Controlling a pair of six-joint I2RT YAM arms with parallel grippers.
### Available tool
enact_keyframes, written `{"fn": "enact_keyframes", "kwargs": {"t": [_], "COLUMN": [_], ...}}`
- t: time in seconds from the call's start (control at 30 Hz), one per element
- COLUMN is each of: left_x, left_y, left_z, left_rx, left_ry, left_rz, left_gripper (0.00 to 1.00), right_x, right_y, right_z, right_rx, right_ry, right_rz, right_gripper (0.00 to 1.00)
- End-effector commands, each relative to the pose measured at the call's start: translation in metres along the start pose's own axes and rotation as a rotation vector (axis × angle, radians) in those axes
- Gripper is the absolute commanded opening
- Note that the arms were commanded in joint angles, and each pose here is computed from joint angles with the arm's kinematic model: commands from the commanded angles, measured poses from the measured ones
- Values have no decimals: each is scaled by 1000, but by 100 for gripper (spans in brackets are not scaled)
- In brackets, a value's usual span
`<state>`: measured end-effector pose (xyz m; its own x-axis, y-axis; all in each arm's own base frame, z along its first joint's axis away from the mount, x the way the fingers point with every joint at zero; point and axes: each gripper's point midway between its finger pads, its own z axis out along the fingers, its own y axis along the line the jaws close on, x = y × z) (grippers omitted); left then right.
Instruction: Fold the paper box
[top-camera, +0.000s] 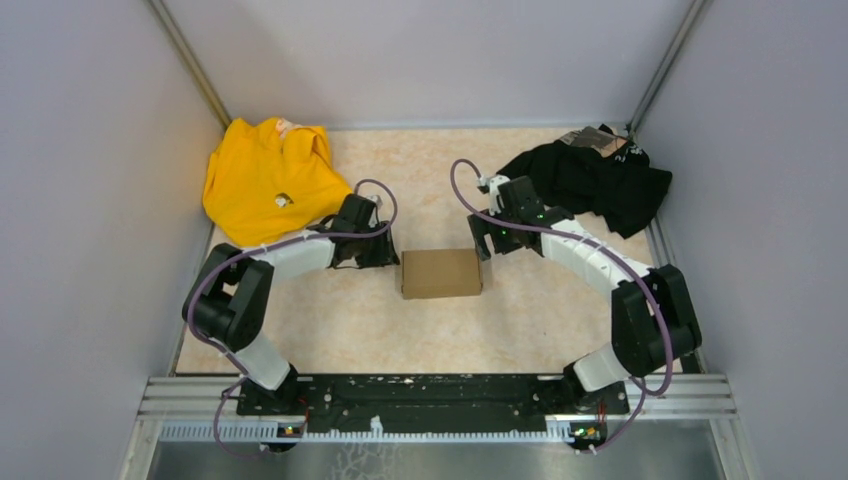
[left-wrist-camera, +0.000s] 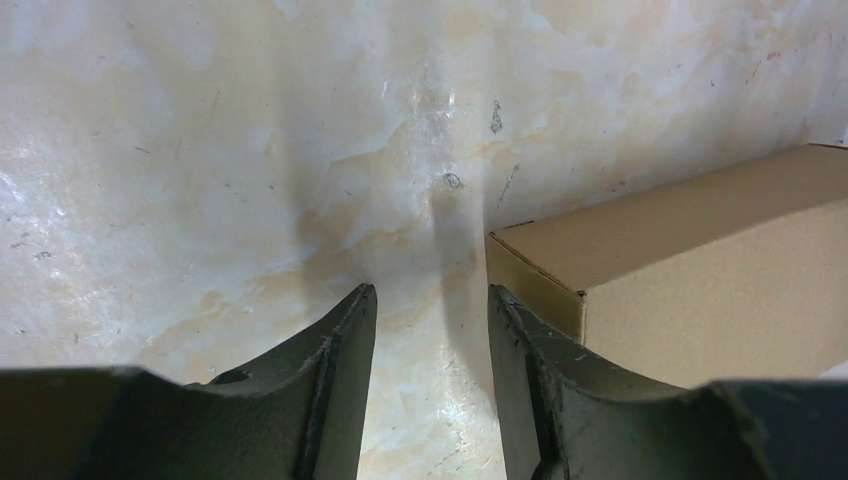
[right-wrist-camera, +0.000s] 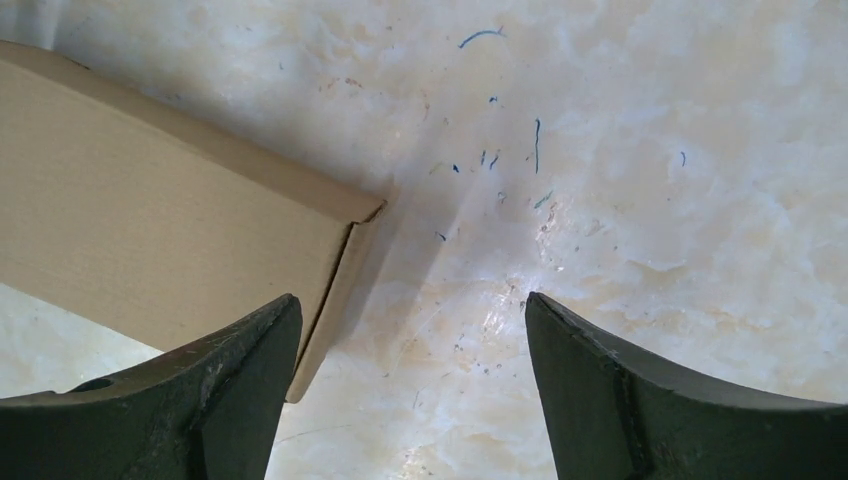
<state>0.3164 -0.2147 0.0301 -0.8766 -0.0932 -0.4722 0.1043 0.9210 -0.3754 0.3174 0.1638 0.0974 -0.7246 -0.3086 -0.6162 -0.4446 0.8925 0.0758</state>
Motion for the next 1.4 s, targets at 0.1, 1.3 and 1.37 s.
{"fn": "enact_keyframes", "kwargs": {"t": [0.1,1.3,1.37], "left_x": [-25,83,76], "left_y": [-7,-51,-47], "left_z": [-7,-54,-47], "left_rx": [25,84,42], "left_ry": [-41,-78,-96], "left_rz": [11,-123,-107], "left_gripper": [52,4,4], "right_x": [-12,-118,-108], "right_y": [8,64,69], "right_z": [0,118,116], "right_rx": [-30,-338,-366], "right_ry": [-42,76,76], "right_rz": [-34,-172,-154], "right_gripper": [81,34,34]}}
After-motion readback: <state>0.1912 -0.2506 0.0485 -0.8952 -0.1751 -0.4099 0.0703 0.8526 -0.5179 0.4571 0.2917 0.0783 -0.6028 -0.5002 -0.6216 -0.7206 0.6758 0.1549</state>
